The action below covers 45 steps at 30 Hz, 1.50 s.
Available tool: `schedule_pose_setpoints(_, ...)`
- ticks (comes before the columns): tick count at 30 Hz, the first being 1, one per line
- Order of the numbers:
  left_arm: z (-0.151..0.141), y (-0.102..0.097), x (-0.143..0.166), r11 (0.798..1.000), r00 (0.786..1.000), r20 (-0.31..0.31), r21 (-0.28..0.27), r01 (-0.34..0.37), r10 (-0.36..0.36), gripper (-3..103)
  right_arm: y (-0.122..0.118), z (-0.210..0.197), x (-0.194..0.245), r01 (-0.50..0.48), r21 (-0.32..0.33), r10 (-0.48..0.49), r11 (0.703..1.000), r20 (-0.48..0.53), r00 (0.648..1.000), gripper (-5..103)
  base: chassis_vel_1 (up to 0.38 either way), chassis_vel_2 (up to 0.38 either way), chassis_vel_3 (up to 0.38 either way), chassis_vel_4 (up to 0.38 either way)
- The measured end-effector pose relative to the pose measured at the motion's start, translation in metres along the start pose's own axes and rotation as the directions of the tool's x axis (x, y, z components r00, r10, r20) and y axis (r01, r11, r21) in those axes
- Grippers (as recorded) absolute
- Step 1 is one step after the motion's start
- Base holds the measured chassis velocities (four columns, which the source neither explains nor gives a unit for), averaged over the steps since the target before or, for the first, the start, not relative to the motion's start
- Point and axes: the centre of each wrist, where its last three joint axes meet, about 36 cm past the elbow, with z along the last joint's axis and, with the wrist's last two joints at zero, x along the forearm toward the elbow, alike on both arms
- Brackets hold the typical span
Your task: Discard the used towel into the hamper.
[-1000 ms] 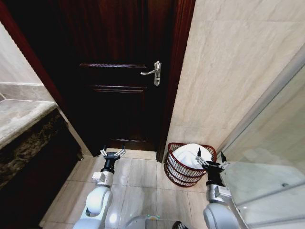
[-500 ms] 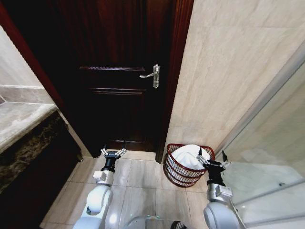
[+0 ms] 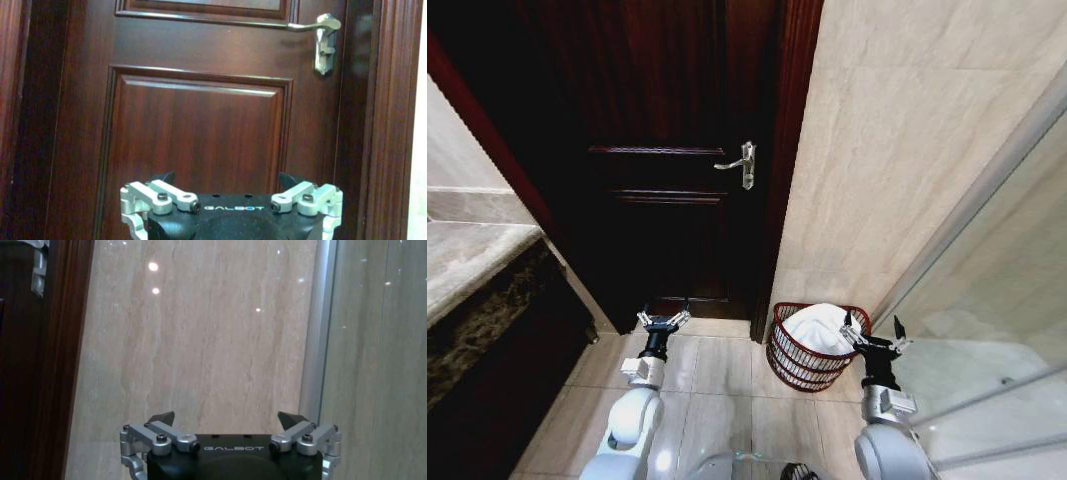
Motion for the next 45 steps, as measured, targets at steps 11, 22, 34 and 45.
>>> schedule_pose_setpoints(11,-0.005,-0.001,-0.002,1.000,1.000,0.000,-0.004,0.004,-0.004,100,-0.002,-0.002,0.000,0.003,-0.009,-0.003,1.000,0.006,1.000,100,0.000,0.000,0.000,0.000)
schedule_pose_setpoints(22,-0.020,0.006,-0.001,0.998,0.999,-0.034,-0.047,0.033,-0.035,100,-0.006,-0.013,0.001,0.015,-0.047,-0.013,0.999,0.031,0.999,100,0.000,0.000,0.000,0.000)
schedule_pose_setpoints(34,-0.074,0.003,-0.008,0.996,1.000,-0.008,-0.086,-0.012,0.011,100,-0.025,-0.060,0.006,0.081,-0.092,-0.079,0.993,0.024,0.997,100,0.000,0.000,0.000,0.000)
schedule_pose_setpoints(45,-0.085,-0.015,-0.025,0.997,0.999,-0.007,-0.067,-0.040,0.040,100,-0.077,-0.052,-0.006,0.060,-0.073,-0.059,0.996,0.022,0.998,100,0.000,0.000,0.000,0.000)
